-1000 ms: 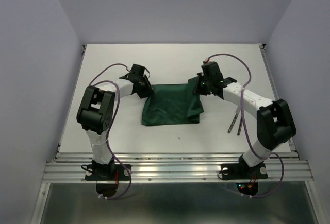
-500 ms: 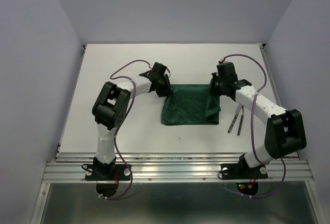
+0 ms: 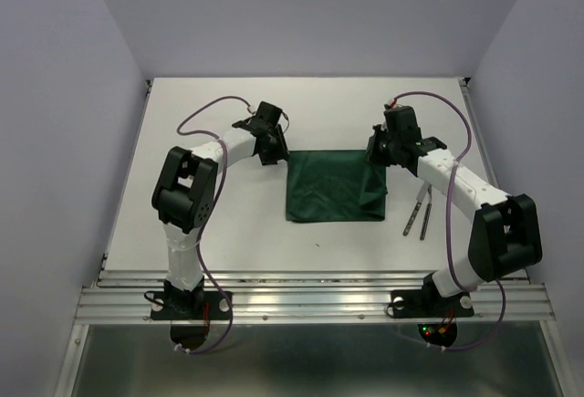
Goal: Fold the napkin into a case and place the utensils inside
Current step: Fold the rectangle-folded napkin at the center of the board.
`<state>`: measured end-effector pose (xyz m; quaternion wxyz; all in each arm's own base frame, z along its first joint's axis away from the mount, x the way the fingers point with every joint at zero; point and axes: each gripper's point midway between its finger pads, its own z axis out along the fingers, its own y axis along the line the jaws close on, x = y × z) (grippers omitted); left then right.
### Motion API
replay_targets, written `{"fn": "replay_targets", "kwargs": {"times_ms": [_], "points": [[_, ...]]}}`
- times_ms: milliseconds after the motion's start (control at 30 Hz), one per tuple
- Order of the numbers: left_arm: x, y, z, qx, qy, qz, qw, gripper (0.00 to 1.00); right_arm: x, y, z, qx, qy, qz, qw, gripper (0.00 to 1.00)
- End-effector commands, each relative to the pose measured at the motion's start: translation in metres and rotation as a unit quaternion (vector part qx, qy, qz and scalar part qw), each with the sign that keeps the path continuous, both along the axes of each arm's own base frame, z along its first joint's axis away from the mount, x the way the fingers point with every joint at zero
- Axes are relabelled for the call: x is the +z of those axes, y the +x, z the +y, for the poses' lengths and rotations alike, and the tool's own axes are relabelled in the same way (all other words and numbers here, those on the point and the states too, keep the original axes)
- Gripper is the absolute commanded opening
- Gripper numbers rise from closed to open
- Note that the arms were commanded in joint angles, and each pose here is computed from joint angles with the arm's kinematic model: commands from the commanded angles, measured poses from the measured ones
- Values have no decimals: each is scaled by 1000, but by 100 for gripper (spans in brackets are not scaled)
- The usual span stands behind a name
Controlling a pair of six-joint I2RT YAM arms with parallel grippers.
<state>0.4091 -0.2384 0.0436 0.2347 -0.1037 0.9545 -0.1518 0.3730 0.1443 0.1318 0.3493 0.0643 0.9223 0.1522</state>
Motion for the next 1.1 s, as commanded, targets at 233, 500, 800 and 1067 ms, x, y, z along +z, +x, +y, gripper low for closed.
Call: {"fn": "replay_targets", "kwargs": {"times_ms": [233, 500, 800, 1067], "points": [[14, -36, -3, -47, -44, 5, 998, 47, 15, 9, 17, 24, 14, -21, 999, 4], [1, -55, -9, -71, -74, 27, 994, 45, 14, 7, 31, 38, 18, -19, 999, 5], [-1, -65, -20, -87, -113, 38, 989, 42, 12, 4, 54, 60, 23, -15, 998, 5], [4, -74, -18, -88, -117, 39, 988, 42, 9, 5, 69, 71, 24, -14, 997, 5]]}}
